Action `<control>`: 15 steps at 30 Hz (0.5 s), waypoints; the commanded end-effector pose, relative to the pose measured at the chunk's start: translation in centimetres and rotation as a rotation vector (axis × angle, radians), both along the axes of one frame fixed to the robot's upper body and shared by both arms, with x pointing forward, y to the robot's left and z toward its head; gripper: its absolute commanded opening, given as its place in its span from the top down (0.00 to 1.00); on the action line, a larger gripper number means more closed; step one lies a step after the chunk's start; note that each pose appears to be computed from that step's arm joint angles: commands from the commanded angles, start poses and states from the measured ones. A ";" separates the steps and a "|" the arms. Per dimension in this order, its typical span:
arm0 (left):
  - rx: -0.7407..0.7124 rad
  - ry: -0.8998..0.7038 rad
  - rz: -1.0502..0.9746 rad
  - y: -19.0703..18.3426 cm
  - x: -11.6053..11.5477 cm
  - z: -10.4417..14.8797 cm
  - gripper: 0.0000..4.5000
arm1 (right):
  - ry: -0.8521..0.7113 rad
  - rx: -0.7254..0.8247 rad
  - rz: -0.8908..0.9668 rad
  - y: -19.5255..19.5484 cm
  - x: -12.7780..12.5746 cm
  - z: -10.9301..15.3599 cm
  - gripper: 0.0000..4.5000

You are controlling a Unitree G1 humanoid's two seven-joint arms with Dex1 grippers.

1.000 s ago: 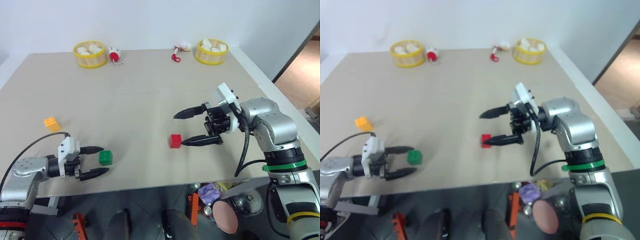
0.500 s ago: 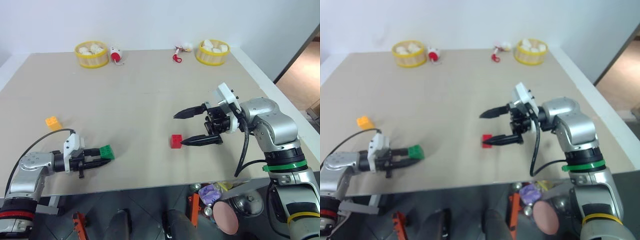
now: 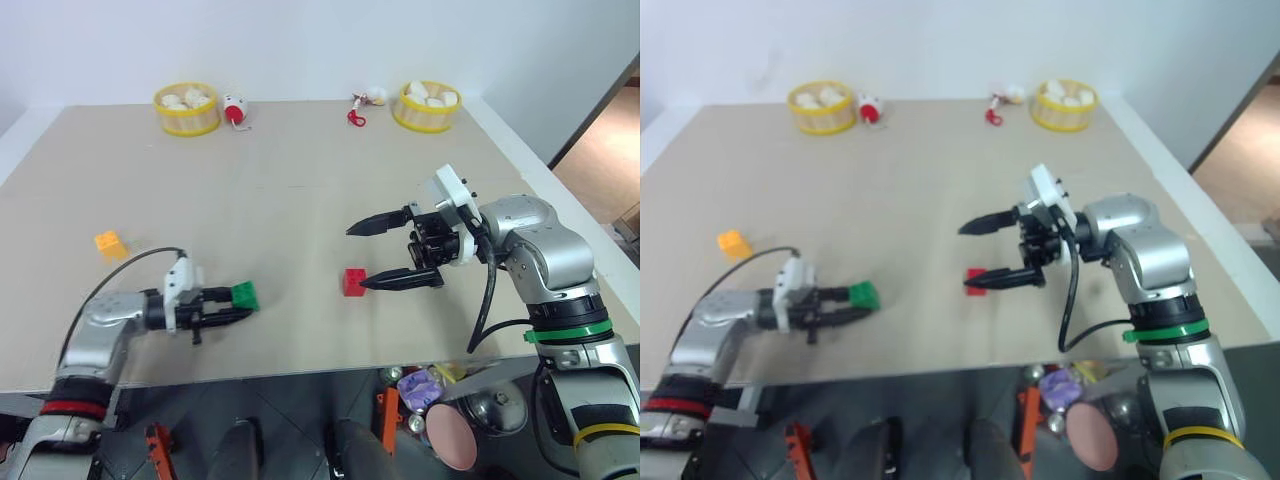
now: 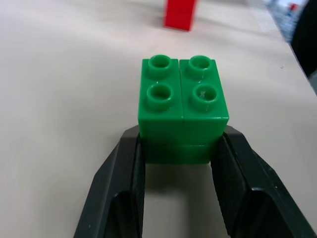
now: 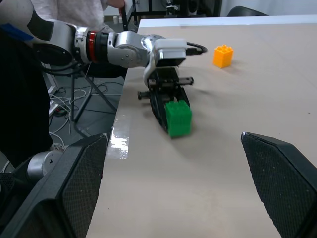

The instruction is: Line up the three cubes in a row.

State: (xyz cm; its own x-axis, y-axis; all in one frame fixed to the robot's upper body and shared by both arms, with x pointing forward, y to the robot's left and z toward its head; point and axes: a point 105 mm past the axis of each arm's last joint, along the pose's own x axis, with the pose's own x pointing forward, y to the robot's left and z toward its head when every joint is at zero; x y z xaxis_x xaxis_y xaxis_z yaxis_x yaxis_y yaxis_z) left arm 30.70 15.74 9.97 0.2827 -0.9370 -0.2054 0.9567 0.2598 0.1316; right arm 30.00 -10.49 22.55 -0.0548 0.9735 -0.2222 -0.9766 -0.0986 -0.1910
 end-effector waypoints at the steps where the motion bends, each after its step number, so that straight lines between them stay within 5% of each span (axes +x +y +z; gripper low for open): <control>1: 0.029 -0.017 -0.059 -1.3 0.7 0.4 0.71 | -0.049 0.023 -0.010 -0.5 -0.2 1.1 0.00; 8: 0.062 -0.041 -0.092 -3.2 3.8 1.6 0.71 | -0.050 0.028 -0.067 -1.5 0.1 1.2 0.00; 15: 0.088 -0.048 -0.173 -4.8 4.5 2.3 0.71 | 0.003 -0.020 -0.161 -4.1 0.8 -1.2 0.00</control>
State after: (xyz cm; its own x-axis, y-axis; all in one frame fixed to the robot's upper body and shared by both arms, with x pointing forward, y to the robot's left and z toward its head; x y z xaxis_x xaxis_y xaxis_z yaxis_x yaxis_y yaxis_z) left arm 35.07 11.17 11.36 0.1480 -0.9478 -0.2823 0.9811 0.1049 0.1624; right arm 30.53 -13.60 20.57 0.0631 0.9647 -0.2557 -0.9886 0.0253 -0.1487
